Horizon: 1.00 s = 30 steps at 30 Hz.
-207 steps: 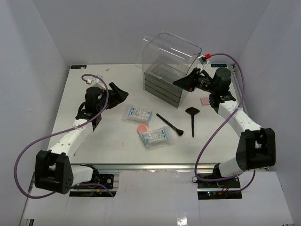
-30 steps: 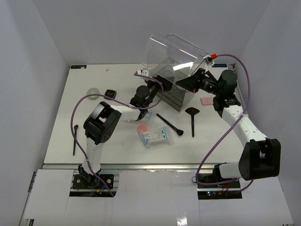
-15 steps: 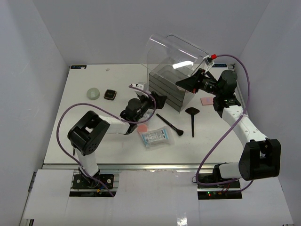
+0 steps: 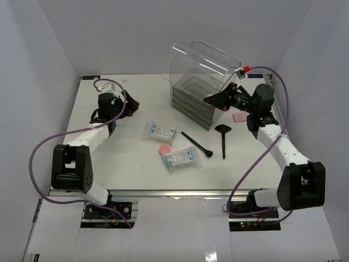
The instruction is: Organize the makeup
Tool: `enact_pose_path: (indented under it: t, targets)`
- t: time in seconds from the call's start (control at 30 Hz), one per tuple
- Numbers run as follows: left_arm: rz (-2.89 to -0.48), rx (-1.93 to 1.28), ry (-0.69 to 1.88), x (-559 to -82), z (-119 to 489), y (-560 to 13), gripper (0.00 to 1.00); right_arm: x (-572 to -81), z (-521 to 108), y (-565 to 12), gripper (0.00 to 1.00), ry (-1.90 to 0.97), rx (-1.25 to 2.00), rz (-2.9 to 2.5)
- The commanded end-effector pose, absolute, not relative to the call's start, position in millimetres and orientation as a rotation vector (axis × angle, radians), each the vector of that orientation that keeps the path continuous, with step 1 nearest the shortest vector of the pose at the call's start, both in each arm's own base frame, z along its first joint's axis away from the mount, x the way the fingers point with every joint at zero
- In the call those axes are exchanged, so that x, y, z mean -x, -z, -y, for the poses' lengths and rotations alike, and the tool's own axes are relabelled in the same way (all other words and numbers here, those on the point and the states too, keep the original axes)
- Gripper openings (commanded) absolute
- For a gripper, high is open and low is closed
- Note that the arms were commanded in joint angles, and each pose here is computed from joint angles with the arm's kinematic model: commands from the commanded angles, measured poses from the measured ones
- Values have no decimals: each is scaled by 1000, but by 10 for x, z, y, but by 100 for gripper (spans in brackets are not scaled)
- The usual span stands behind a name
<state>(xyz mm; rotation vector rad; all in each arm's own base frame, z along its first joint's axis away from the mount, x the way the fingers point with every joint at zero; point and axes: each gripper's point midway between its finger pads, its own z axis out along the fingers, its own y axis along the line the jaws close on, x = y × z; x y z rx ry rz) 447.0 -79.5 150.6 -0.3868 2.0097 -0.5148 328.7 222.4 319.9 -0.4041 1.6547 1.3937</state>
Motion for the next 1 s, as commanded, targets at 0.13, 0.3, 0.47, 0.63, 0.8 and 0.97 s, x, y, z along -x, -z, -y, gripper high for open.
enact_pose_path:
  t: [0.13, 0.3, 0.47, 0.63, 0.8, 0.97]
  targets:
    - [-2212, 616, 147, -4694, -254, -1191, 98, -3072, -2285, -3491, 9, -1388, 576, -1501]
    - [-2288, 672, 33, -4904, -482, -994, 98, -3081, -2290, -3464, 8, -1392, 574, -1507]
    - [-2323, 711, -46, -5082, -632, -901, 98, -3088, -2287, -3453, 9, -1396, 572, -1510]
    - [-2340, 689, -58, -5167, -648, -852, 98, -3102, -2290, -3444, 8, -1398, 570, -1512]
    - [-2377, 682, -85, -5210, -684, -720, 98, -3110, -2293, -3430, 9, -1402, 567, -1516]
    - [-2403, 683, -85, -5250, -685, -613, 98, -3107, -2292, -3430, 9, -1402, 566, -1516]
